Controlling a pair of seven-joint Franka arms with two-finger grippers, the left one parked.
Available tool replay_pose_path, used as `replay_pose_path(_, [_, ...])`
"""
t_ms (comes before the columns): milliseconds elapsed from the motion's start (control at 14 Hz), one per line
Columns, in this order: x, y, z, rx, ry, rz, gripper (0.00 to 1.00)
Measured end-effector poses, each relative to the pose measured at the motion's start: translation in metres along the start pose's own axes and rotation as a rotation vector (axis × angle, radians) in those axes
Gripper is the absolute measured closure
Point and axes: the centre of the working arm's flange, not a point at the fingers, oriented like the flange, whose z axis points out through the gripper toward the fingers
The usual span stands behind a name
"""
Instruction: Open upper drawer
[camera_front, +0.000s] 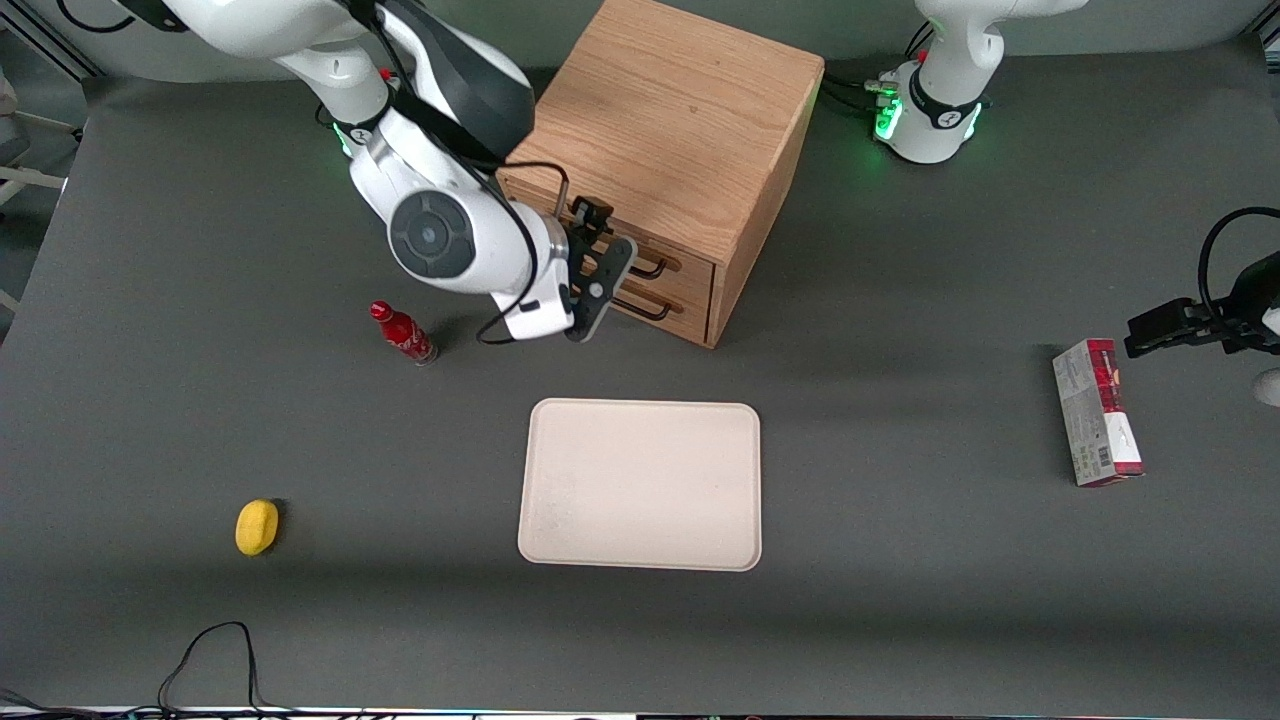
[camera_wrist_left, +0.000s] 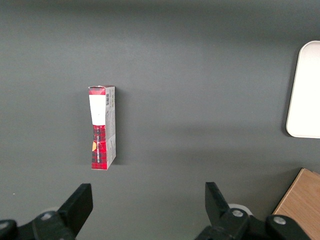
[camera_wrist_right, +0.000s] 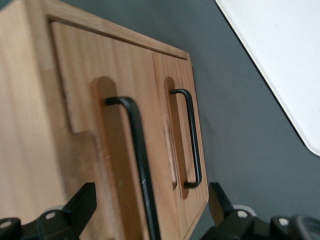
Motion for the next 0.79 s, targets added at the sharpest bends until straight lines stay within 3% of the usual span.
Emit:
replay_pose_path(286, [0.003, 0.003, 0.029, -0.01, 0.004, 0.001, 0.0])
replay_pose_path(786, [-0.001, 0.013, 0.044, -0.101, -0.034, -0.038, 0.0])
